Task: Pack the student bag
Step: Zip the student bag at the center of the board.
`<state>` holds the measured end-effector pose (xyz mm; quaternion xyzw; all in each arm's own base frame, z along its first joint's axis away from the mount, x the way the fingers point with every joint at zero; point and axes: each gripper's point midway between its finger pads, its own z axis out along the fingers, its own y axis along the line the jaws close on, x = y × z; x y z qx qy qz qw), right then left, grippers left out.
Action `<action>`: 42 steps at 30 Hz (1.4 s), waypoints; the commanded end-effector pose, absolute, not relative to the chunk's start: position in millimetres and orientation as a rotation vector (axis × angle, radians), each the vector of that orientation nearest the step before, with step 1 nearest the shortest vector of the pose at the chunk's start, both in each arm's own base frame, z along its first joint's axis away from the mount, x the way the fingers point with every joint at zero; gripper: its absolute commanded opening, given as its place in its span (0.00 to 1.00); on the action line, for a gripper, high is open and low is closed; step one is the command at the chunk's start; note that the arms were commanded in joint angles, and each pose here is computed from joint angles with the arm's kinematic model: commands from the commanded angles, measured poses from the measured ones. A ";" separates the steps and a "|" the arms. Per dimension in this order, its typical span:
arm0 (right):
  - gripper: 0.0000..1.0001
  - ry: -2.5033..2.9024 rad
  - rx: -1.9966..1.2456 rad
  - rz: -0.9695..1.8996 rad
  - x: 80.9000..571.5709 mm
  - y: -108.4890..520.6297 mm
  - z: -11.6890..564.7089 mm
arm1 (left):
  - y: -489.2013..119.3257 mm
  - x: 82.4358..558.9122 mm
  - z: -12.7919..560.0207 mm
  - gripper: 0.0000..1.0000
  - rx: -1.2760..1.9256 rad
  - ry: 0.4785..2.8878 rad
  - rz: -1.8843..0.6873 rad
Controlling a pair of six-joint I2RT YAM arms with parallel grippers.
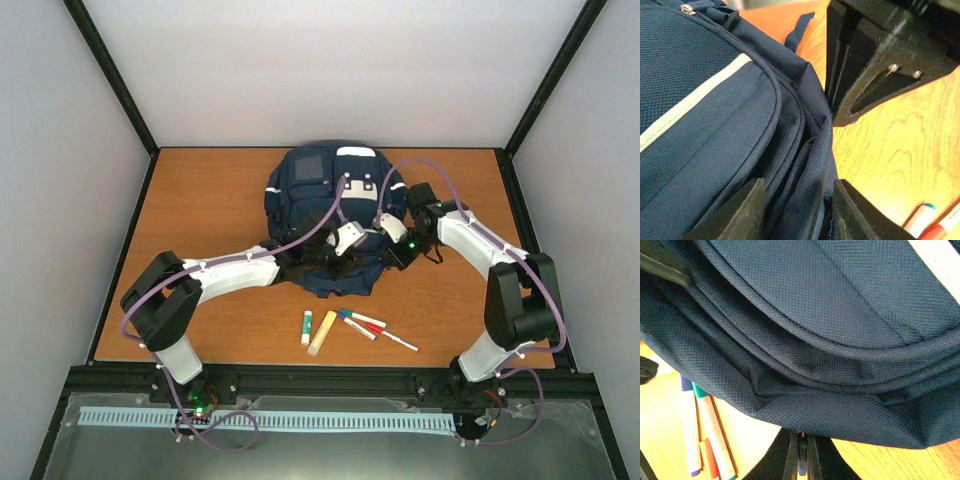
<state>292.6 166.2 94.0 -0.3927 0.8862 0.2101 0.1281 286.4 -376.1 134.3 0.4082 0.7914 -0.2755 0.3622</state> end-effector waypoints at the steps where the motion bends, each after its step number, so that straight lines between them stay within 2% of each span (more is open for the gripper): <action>1: 0.03 2.545 -1.143 0.663 293.8 175.3 96.3 | -390.3 285.7 136.4 0.36 1.110 2.010 -0.729; 10: 0.03 2.584 -1.130 0.633 294.5 159.4 83.2 | -394.4 281.0 127.9 0.02 1.137 2.034 -0.741; 17: 0.03 2.644 -1.087 0.584 303.6 118.7 56.5 | -391.6 275.5 134.0 0.01 1.141 2.034 -0.750; 24: 0.03 2.657 -1.011 0.557 342.1 96.3 42.8 | -390.9 260.8 138.9 0.01 1.146 2.034 -0.786; 42: 0.03 2.656 -0.887 0.471 429.5 84.7 27.5 | -382.6 250.3 137.8 0.01 1.140 2.051 -0.797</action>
